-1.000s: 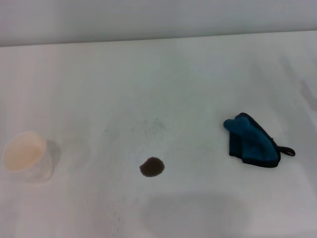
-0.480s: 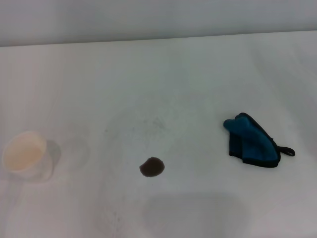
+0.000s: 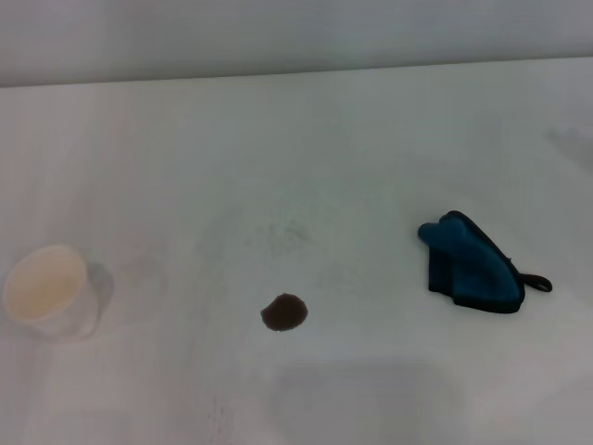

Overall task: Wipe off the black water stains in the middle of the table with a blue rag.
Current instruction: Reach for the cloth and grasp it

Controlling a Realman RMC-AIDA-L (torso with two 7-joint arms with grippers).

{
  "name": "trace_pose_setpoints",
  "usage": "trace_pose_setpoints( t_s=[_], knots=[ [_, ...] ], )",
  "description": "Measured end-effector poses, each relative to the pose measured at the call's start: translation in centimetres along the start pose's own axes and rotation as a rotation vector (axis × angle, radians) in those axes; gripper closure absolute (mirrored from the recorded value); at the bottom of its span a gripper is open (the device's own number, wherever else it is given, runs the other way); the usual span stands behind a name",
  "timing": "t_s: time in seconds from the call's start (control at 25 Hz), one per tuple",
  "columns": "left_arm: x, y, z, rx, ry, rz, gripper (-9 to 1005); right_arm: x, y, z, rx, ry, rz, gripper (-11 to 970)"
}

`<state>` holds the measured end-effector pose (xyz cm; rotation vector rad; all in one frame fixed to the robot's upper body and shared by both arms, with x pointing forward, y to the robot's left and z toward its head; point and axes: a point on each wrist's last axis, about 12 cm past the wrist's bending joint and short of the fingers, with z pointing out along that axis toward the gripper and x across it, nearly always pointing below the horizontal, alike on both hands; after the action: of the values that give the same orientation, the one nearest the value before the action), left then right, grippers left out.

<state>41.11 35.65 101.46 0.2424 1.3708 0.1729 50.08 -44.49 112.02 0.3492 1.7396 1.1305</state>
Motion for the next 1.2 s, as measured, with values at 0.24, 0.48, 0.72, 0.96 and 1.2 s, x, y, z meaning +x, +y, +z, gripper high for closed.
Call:
trace_pose_setpoints(
  t_s=[0.24,0.48,0.72,0.96,1.2],
  knots=[
    [-0.3,0.0,1.5,0.018,-0.031,0.007,124,-2.2,4.4,3.7,0.008,0.402,-0.059,174],
    [-0.7,-0.3,2.7,0.032,-0.062,0.01,124,-2.7,7.9,7.5,0.193,0.728,-0.227,188],
    [-0.8,-0.4,3.2,0.039,-0.075,0.011,125,-2.0,11.3,10.3,0.366,0.863,-0.369,202],
    [-0.9,-0.5,3.4,0.042,-0.08,0.011,125,2.1,13.0,13.1,0.434,0.981,-0.514,216],
    [-1.2,-0.6,3.5,0.053,-0.105,0.01,126,7.0,14.4,15.8,0.552,1.094,-0.643,230]
  ],
)
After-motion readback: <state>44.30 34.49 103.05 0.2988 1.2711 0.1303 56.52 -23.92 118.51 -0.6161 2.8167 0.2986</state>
